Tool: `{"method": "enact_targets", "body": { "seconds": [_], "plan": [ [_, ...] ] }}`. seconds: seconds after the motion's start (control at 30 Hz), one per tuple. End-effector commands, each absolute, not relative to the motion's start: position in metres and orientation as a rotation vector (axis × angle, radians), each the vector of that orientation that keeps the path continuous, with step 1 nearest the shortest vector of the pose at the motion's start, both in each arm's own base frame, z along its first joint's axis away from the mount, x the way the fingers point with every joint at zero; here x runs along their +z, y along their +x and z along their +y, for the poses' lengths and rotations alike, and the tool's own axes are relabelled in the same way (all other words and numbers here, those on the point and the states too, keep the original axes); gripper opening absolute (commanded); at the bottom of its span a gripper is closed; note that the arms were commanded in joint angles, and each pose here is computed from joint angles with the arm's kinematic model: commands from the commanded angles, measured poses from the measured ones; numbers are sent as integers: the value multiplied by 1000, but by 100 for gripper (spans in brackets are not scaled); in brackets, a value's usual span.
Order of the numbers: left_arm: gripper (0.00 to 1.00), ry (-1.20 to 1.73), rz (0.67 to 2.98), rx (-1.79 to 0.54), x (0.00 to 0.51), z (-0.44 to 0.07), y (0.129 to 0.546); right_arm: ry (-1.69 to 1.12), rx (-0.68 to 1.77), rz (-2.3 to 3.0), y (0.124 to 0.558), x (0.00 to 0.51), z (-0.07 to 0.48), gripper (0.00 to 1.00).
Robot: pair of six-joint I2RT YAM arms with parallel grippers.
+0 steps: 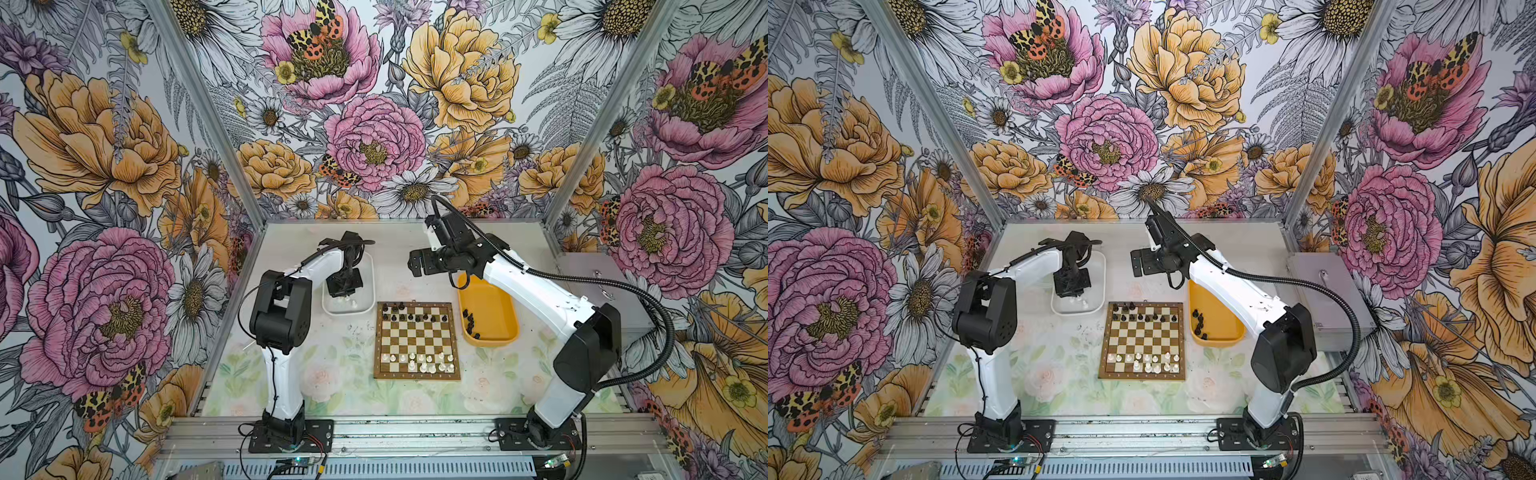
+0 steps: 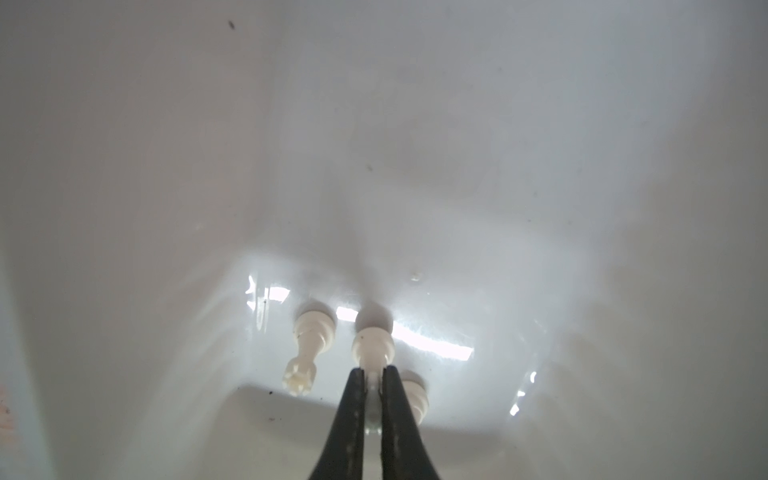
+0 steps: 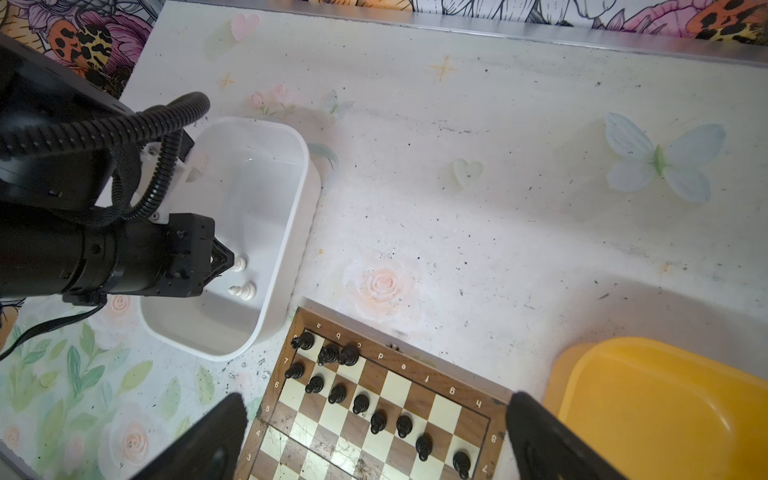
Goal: Set up the chess pieces on the board
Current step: 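Lower the left gripper into the white tub and grasp a white piece, then carry the white piece to the board while the right gripper nears the yellow tub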
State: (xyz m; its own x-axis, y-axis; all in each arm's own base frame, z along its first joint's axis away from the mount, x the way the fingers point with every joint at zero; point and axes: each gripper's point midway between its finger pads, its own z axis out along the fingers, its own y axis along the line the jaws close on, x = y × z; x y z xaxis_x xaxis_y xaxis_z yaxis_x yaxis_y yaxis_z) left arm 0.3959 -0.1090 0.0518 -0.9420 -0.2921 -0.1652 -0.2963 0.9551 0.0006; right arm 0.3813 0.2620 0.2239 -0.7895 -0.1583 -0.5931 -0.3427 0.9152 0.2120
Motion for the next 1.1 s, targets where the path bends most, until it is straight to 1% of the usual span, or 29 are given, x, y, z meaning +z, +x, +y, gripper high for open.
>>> {"method": "enact_targets", "body": {
  "seconds": [0.0, 0.2, 0.43, 0.63, 0.8, 1.07],
  "plan": [
    [0, -413, 2910, 35, 65, -113, 404, -354, 425, 2423, 382, 243, 257, 100],
    [0, -398, 2879, 15, 86, -115, 409, -350, 427, 2418, 381, 245, 256, 100],
    [0, -342, 2832, -15, 123, -124, 410, -332, 421, 2409, 380, 248, 253, 100],
    [1, -275, 2799, -56, 157, -138, 398, -305, 421, 2397, 377, 256, 248, 100],
    [2, -215, 2768, -98, 185, -152, 368, -293, 421, 2391, 367, 261, 240, 100],
    [3, -192, 2758, -120, 188, -185, 295, -292, 454, 2393, 326, 262, 218, 100]
  ]
}}
